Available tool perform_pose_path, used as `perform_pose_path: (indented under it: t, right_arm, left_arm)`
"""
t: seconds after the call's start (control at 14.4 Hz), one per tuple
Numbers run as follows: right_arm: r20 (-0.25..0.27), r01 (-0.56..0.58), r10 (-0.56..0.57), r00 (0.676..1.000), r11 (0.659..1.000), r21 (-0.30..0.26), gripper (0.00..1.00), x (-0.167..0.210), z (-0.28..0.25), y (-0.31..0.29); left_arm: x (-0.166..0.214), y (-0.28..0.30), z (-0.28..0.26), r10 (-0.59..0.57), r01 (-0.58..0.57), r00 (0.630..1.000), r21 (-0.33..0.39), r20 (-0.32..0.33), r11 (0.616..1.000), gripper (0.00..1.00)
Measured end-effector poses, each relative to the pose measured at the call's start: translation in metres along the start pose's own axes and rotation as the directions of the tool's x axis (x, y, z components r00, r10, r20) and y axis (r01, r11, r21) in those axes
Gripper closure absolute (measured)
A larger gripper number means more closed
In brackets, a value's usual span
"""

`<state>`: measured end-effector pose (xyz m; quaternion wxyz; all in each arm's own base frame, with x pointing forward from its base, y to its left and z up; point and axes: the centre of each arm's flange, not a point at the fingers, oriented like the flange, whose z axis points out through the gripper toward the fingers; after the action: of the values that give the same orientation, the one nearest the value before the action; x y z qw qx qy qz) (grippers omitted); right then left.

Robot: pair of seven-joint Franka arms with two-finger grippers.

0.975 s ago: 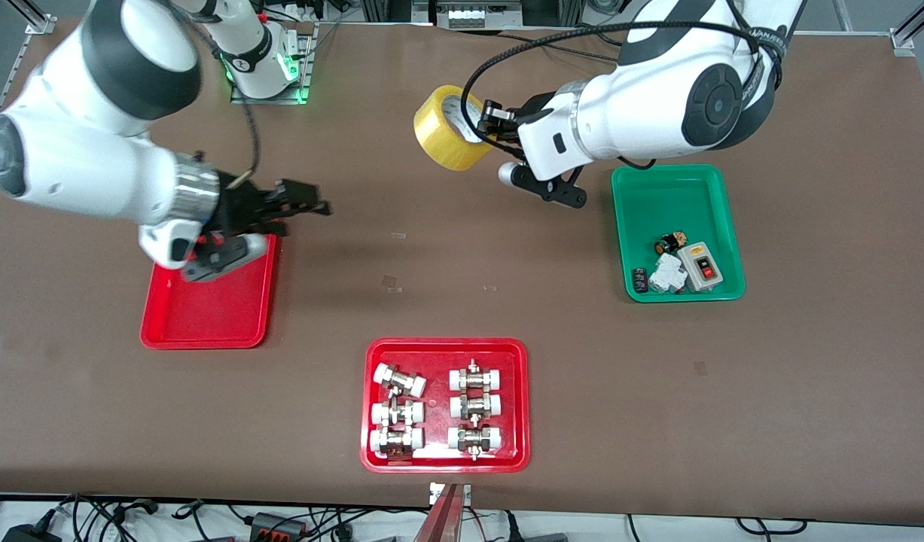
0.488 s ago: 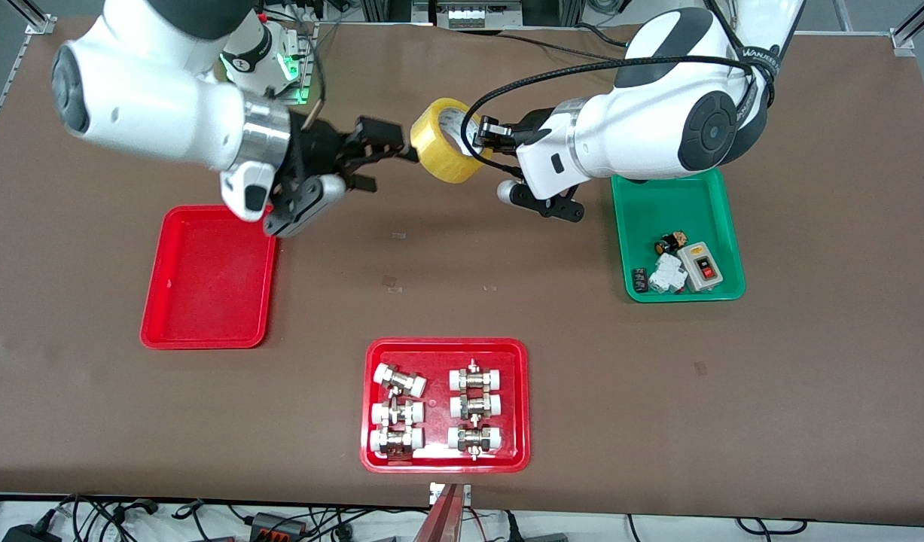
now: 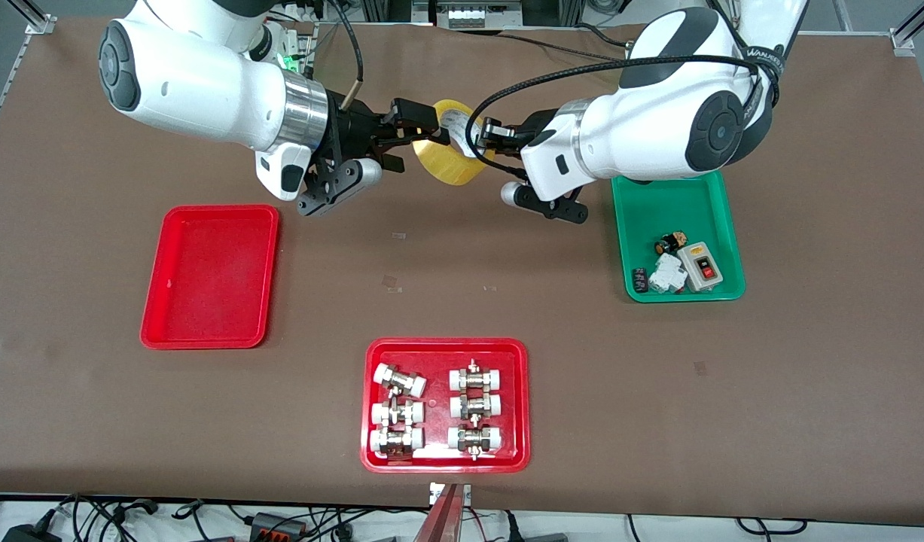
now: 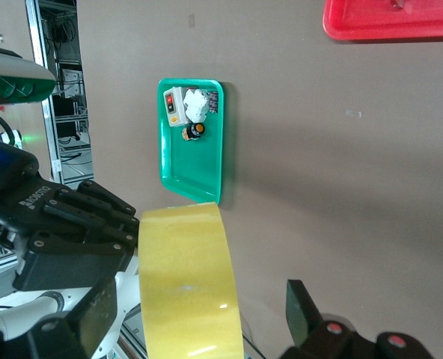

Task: Left arm passes tape to right arm into tray
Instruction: 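Grasp the tape roll with the right gripper beside the left gripper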

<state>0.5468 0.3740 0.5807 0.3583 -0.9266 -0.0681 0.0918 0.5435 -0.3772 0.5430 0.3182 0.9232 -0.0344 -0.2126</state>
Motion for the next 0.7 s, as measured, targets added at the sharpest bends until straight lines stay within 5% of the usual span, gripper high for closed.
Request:
perform_pose_path:
  t: [0.7]
  right_arm:
    - [0.037, -0.026, 0.025, 0.999, 0.999, 0.039, 0.0, 0.0, 0.013, 0.001]
  left_arm:
    - [0.002, -0.004, -0.005, -0.007, 0.007, 1.0, -0.003, -0.005, 1.0, 0.78]
